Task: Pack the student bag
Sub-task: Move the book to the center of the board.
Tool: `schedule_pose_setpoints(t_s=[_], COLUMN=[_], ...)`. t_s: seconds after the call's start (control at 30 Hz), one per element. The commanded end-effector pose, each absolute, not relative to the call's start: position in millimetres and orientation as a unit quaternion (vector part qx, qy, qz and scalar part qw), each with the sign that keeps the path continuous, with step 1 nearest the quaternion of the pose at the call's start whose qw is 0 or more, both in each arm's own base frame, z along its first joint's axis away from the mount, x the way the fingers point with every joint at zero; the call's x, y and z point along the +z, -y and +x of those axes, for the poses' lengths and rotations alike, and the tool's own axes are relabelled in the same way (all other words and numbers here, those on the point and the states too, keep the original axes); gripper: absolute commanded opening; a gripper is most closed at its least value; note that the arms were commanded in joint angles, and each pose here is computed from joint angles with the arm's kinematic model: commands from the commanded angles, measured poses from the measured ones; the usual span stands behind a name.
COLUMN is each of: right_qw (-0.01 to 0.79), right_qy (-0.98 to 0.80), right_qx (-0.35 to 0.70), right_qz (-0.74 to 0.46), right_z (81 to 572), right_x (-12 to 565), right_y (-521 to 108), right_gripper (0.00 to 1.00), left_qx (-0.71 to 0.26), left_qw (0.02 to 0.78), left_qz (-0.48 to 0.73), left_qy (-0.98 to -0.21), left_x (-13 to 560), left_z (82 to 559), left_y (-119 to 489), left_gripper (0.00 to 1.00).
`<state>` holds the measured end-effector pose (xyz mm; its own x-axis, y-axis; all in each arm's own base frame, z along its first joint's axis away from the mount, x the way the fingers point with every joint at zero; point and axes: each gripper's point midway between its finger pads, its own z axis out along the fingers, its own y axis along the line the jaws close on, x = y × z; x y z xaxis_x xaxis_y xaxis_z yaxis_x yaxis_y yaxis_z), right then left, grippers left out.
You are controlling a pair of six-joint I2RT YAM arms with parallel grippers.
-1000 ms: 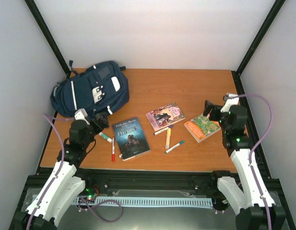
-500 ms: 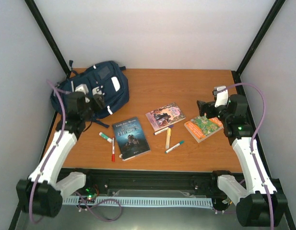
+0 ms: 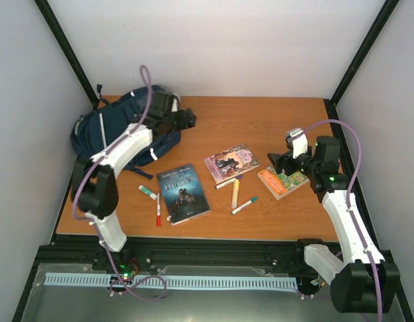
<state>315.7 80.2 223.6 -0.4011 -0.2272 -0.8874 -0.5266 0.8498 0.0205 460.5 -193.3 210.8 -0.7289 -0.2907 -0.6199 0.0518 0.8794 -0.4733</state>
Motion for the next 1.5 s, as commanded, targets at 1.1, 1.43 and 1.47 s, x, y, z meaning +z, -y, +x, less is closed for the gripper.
schedule_pose_setpoints(t_s=[1.1, 1.43, 1.47], right_qw=[0.182, 0.156, 0.154], right_qy=[-0.877, -0.895, -0.896], right_qx=[-0.085, -0.107, -0.107], right_qz=[-0.436, -0.405, -0.402], right_z=[300.8, 280.7, 278.1], right_x=[21.0, 16.8, 17.0], right_y=[-44.3, 7.2, 11.8], right_gripper=[0.71, 0.60, 0.60], left_qx=[-0.203, -0.205, -0.210], left_qw=[0.158, 0.150, 0.148], left_qz=[0.141, 0.147, 0.147], left_qy=[-0.956, -0.956, -0.955], left_x=[62.9, 47.2, 46.6], left_z=[322.0, 307.9, 306.3], left_y=[344.8, 346.9, 348.6], left_gripper=[0.76, 0.75, 0.76])
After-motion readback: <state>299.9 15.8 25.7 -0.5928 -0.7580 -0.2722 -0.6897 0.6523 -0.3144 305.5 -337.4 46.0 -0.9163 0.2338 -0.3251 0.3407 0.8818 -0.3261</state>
